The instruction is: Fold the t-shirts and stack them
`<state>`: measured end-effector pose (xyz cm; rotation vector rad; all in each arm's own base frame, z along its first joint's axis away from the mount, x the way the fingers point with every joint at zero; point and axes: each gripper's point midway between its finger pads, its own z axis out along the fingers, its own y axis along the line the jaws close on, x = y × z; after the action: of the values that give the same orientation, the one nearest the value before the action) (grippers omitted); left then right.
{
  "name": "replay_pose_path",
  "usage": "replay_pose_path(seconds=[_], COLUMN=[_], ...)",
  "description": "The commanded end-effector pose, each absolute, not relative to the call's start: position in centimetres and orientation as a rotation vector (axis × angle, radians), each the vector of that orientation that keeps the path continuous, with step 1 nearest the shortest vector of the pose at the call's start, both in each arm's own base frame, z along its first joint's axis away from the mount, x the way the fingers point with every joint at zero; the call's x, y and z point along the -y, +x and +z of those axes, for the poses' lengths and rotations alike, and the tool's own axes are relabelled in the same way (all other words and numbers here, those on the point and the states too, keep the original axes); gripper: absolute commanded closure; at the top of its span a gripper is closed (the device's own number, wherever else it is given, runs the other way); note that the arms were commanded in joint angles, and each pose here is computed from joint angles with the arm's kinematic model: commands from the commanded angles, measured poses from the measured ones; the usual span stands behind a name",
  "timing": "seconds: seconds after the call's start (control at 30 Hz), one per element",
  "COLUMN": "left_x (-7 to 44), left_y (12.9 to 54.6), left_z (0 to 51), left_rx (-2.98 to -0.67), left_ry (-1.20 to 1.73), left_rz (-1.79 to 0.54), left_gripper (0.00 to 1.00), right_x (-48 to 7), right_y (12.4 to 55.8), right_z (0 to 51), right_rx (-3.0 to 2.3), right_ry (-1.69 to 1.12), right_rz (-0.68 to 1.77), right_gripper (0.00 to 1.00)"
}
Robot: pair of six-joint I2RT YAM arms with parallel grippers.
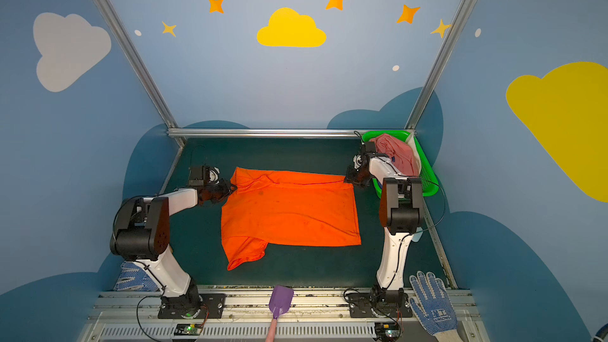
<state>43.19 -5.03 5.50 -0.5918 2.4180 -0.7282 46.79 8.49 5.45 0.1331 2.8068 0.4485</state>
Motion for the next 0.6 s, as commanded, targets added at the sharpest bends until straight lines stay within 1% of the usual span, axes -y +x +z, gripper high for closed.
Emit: replay_pose_path(seconds=[0.0, 0.1, 0.17, 0.23, 0.37, 0.47, 0.57], left_x=[5.0, 5.7, 6.5, 7.6, 9.9, 11.7, 13.2], left_y=[44.3, 45.1, 45.7, 46.4, 48.0, 49.3, 50.6], left_z=[9.2, 11.3, 12.4, 13.1, 12.4, 11.1, 9.6], left_rx=[-2.353, -2.337, -2.336, -2.344, -2.401, -2.443, -2.482], left_ry=[-0.539, -0.475, -0.427, -0.38, -0.32, -0.291, -0.27], left_rz=[-0.715, -0.692, -0.682, -0.687, -0.71, -0.75, -0.797], left_gripper=[0.64, 0.58, 0.51, 0.48, 0.46, 0.46, 0.47], right_x=[-8.6, -9.3, -9.9, -10.7, -13.0, -14.4, -15.3], right_y=[47.1, 47.5, 47.8, 48.2, 48.9, 49.2, 49.2], right_z=[8.8, 10.0, 10.7, 11.0, 10.5, 9.2, 7.8], right_rx=[-2.76, -2.733, -2.717, -2.705, -2.711, -2.744, -2.778], right_ry=[0.092, 0.067, 0.055, 0.042, 0.004, -0.024, -0.036], right_rz=[0.407, 0.409, 0.421, 0.442, 0.502, 0.517, 0.53], right_gripper=[0.5, 0.46, 0.45, 0.45, 0.46, 0.52, 0.62])
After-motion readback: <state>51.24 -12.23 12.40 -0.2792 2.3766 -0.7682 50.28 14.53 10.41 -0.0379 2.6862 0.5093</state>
